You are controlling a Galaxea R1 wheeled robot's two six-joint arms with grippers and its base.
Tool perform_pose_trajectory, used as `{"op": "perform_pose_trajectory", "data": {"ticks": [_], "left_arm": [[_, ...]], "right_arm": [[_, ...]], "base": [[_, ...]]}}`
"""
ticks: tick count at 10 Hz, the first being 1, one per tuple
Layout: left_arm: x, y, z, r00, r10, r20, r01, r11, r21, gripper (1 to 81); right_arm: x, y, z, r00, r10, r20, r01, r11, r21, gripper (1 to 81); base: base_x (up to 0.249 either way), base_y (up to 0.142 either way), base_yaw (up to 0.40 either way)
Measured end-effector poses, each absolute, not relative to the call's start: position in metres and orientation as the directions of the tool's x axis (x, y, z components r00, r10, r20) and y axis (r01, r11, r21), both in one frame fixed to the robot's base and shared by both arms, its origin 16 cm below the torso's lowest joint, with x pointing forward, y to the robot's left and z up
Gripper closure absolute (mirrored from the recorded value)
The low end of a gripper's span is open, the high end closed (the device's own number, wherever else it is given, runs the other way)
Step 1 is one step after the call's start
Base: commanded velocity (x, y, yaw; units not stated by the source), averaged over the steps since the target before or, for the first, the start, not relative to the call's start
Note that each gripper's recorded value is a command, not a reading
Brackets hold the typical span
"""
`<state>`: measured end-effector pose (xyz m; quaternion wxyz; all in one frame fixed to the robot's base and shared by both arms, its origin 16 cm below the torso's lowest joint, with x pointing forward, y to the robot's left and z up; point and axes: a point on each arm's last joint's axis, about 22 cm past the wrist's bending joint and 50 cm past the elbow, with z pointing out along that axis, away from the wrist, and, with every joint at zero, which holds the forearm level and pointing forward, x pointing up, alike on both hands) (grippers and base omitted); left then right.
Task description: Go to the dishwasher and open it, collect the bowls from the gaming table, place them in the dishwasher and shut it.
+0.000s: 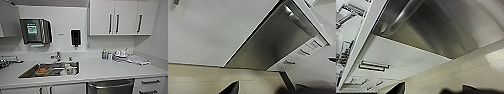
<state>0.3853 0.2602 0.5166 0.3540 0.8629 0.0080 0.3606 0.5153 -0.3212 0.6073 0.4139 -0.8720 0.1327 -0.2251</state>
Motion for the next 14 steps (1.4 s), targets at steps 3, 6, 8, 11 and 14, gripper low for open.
{"op": "perform_pose_trajectory", "data": {"ticks": [3,6,8,11,14], "left_arm": [[0.385,0.256,0.516,0.741,0.272,0.614,-0.242,-0.744,0.622,1.0],[0.385,0.256,0.516,0.742,0.272,0.612,-0.241,-0.744,0.623,1.0],[0.385,0.256,0.516,0.743,0.272,0.612,-0.241,-0.744,0.623,1.0],[0.383,0.256,0.510,0.757,0.272,0.594,-0.225,-0.745,0.628,1.0],[0.378,0.257,0.489,0.803,0.273,0.530,-0.172,-0.745,0.644,1.0]], "right_arm": [[0.548,-0.317,0.661,0.863,-0.429,0.266,-0.041,-0.585,-0.810,1.0],[0.584,-0.317,0.672,0.869,-0.444,0.217,-0.092,-0.577,-0.812,1.0],[0.595,-0.308,0.660,0.884,-0.429,0.185,-0.118,-0.587,-0.801,1.0],[0.597,-0.313,0.654,0.902,-0.395,0.174,-0.121,-0.618,-0.777,1.0],[0.610,-0.309,0.628,0.915,-0.385,0.122,-0.160,-0.623,-0.766,1.0]], "base": [[0.000,0.000,0.000],[0.000,0.000,0.000],[0.000,0.000,0.000],[0.000,0.000,0.000],[0.000,0.000,0.000]]}}
